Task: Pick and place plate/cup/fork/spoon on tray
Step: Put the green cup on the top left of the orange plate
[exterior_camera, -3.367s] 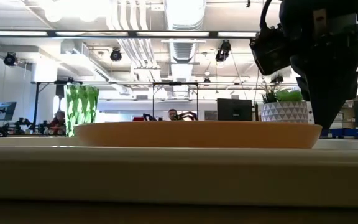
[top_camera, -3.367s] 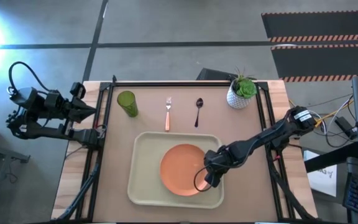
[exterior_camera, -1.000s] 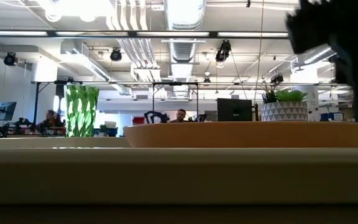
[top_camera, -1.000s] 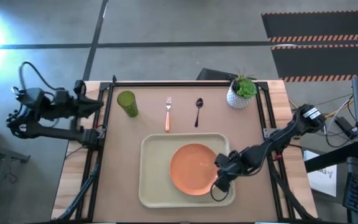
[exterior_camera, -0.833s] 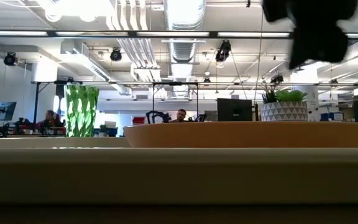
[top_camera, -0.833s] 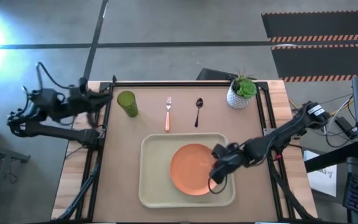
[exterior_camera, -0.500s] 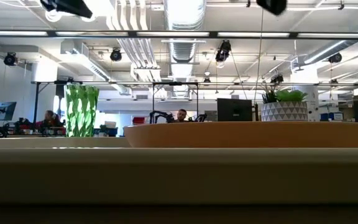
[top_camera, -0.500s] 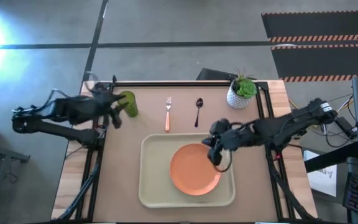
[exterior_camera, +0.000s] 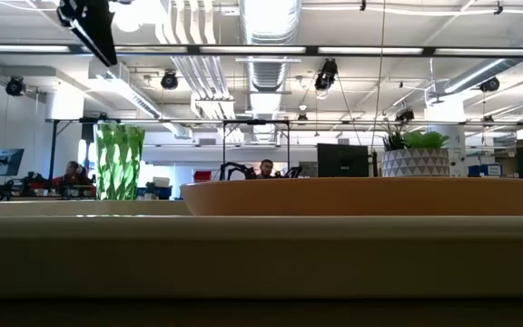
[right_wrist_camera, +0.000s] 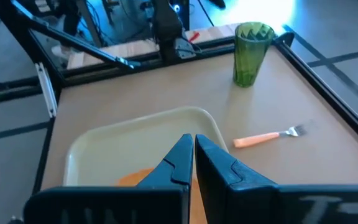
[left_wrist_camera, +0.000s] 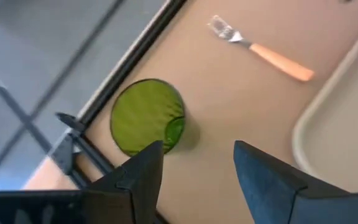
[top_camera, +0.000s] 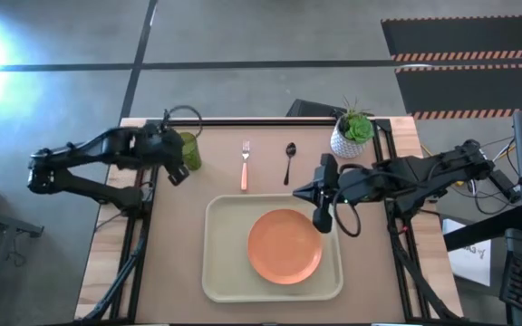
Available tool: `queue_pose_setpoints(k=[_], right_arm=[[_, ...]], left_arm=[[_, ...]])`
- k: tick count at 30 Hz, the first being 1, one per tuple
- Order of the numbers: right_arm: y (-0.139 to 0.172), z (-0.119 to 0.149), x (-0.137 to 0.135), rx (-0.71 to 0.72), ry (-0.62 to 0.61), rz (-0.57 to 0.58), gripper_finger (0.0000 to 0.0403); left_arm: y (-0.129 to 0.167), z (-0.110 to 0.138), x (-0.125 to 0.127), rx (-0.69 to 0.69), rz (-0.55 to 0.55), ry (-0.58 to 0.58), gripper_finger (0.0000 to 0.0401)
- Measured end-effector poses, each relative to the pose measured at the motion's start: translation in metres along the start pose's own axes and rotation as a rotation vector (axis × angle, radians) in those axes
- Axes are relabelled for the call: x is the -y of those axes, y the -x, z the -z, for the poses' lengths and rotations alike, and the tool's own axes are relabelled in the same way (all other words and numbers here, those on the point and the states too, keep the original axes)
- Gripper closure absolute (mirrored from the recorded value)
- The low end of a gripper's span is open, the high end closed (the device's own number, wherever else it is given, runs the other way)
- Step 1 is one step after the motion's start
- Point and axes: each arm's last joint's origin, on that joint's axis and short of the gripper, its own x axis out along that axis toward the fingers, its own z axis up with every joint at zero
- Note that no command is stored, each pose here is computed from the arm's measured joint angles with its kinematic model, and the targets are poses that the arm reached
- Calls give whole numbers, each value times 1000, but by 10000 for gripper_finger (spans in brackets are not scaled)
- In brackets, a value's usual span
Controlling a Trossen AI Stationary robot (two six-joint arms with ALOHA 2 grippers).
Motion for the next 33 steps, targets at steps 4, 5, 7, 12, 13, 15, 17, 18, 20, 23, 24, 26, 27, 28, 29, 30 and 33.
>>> queue_pose_setpoints(k=[4,5,7,12,13,15,17,18,20,23,24,26,27,28,29,30,33], right_arm=[[-3,4,0,-36,13,12,394],[-4,6,1,-49,18,16,394],[-7,7,0,-57,21,18,394],[-10,9,-1,-78,28,23,394],[-10,10,-1,-81,29,22,394],[-11,10,-1,-83,29,18,394],[-10,10,-1,-82,29,18,394],[-10,10,-1,-82,29,18,394],[-10,10,-1,-82,29,18,394],[-11,10,-1,-81,28,17,394],[-11,10,-1,-81,28,17,394],[-11,10,-1,-81,28,17,394],[-11,10,-1,-81,28,17,394],[-11,10,-1,-81,28,17,394],[-11,10,-1,-81,28,17,394],[-11,10,-1,-81,28,17,394],[-11,10,-1,-81,28,17,394]], left_arm=[[3,-16,-11,11,173,9,222],[3,-19,-14,22,211,8,224],[0,-22,-20,22,282,19,229],[-19,-19,-41,-89,263,86,235],[-24,-18,-44,-118,249,94,235],[-32,-19,-49,-160,228,107,235],[-40,-22,-51,-187,220,100,235],[-44,-23,-50,-205,219,95,235],[-54,-27,-49,-243,220,80,235],[-69,-33,-45,-295,226,41,235],[-74,-35,-44,-316,227,38,235],[-87,-38,-42,-358,229,22,235],[-92,-40,-40,-377,232,9,235],[-98,-41,-39,-395,233,0,235],[-102,-42,-38,-411,234,-7,235],[-107,-43,-37,-428,231,-12,235],[-119,-45,-36,-468,199,-44,235]])
